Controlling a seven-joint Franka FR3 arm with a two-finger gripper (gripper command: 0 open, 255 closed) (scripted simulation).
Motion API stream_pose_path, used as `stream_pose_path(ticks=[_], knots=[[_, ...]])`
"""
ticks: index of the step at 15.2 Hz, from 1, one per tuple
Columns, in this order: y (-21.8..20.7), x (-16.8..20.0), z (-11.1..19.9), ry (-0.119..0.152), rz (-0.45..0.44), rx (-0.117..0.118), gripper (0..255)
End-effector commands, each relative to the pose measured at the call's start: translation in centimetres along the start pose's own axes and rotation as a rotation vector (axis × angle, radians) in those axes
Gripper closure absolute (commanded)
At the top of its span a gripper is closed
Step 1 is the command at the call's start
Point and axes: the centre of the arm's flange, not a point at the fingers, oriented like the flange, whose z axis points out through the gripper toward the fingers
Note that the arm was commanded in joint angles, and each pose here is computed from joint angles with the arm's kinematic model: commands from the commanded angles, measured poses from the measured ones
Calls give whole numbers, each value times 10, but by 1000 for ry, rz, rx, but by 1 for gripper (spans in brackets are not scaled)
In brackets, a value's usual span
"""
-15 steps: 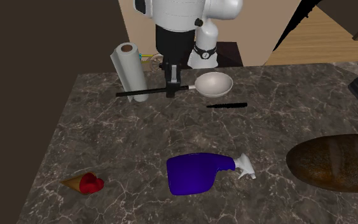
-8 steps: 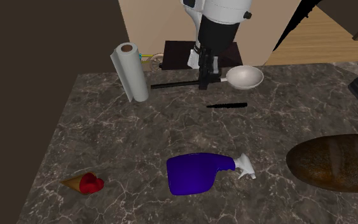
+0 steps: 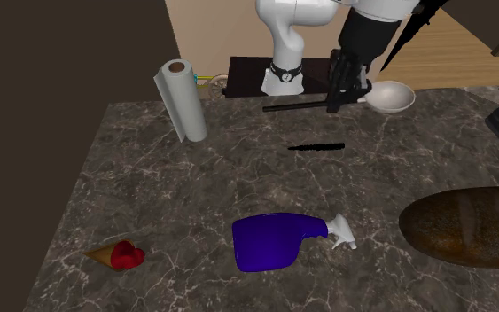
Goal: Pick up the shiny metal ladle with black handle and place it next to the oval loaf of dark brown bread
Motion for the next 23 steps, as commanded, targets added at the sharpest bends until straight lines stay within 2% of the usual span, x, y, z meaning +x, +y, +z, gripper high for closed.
stream_pose_path(ticks=[1, 23], knots=[[9, -22, -4, 0, 1, 0, 255], [82, -301, -42, 0, 1, 0, 255]])
